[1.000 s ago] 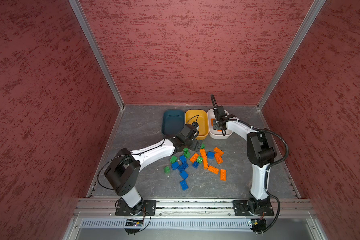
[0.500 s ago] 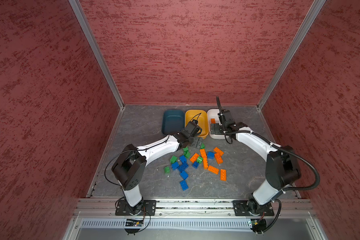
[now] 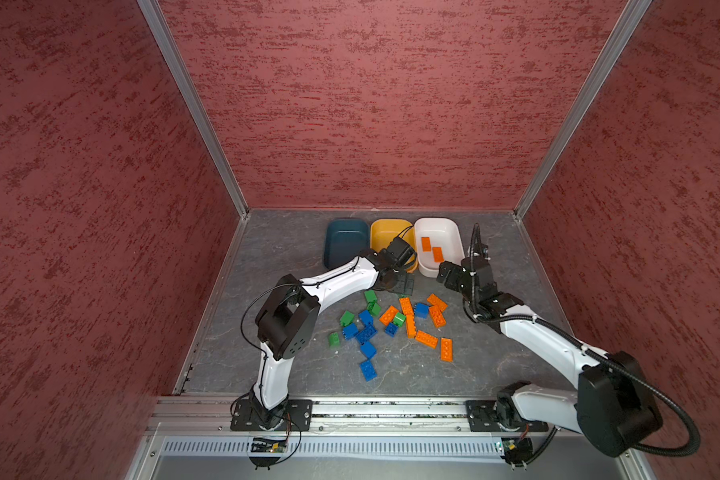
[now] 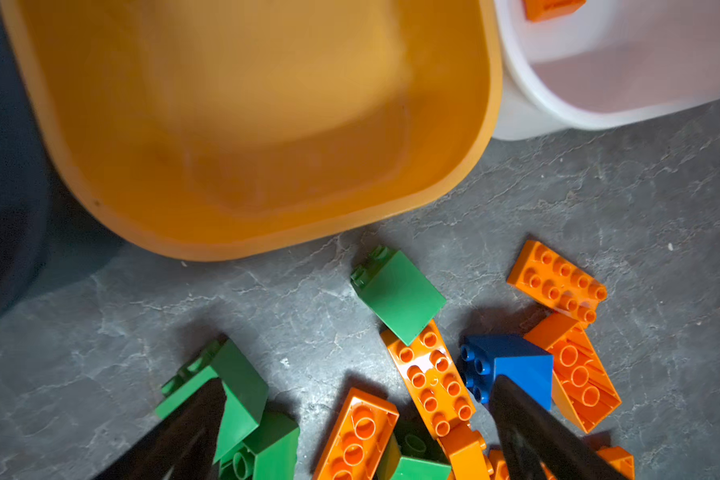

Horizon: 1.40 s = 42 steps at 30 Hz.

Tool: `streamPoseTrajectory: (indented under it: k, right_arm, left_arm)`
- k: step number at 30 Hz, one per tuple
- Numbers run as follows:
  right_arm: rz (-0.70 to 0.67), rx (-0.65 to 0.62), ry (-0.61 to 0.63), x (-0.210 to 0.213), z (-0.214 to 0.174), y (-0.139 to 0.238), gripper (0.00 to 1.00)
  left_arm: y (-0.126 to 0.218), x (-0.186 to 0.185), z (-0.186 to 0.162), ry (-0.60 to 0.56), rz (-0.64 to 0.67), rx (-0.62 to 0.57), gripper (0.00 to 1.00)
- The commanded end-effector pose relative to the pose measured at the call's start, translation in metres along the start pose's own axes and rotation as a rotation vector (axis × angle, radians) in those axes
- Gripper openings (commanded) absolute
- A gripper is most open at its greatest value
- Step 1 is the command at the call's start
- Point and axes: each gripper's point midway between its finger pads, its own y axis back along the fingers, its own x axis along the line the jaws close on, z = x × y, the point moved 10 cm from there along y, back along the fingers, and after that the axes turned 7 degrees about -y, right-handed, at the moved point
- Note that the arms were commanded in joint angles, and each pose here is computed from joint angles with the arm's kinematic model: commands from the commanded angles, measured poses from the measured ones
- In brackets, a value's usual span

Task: Sort the legos into containers by color
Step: 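Grasp a green brick with the left gripper while the right gripper hovers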

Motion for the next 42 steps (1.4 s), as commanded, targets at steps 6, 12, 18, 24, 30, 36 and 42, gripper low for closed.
streamPoseTrajectory:
  k: [6, 12, 18, 24, 30, 36, 42]
  right_arm:
    - [0.02, -0.066, -0.045, 0.005, 0.011, 0.005, 0.99]
    - [0.023, -0.047, -0.037, 0.006, 0.01, 0.004, 0.99]
    - [0.025, -0.039, -0.034, 0.006, 0.01, 0.003, 0.99]
    - [0.026, -0.024, -0.033, 0.008, 0.009, 0.0, 0.99]
    - [0.029, 0.0, -0.028, 0.011, 0.01, -0.003, 0.99]
    - [0.034, 0.025, -0.024, 0.013, 0.008, -0.005, 0.99]
    - [0.047, 0.037, -0.021, 0.015, 0.008, -0.007, 0.99]
  left_arm:
    - [-0.029, -0.015, 0.003, 0.058, 0.082, 0.044, 0.99]
    - [-0.048, -0.012, 0.009, 0.075, 0.189, 0.008, 0.88]
    - [-0.062, -0.013, 0.004, 0.067, 0.184, 0.046, 0.74]
    - [-0.065, -0.011, -0.002, 0.062, 0.186, 0.069, 0.59]
    - [-0.067, -0.01, -0.004, 0.052, 0.191, 0.066, 0.51]
    - [-0.068, -0.005, -0.006, 0.061, 0.217, 0.059, 0.57]
    - [-0.074, 0.002, -0.004, 0.085, 0.226, 0.041, 0.65]
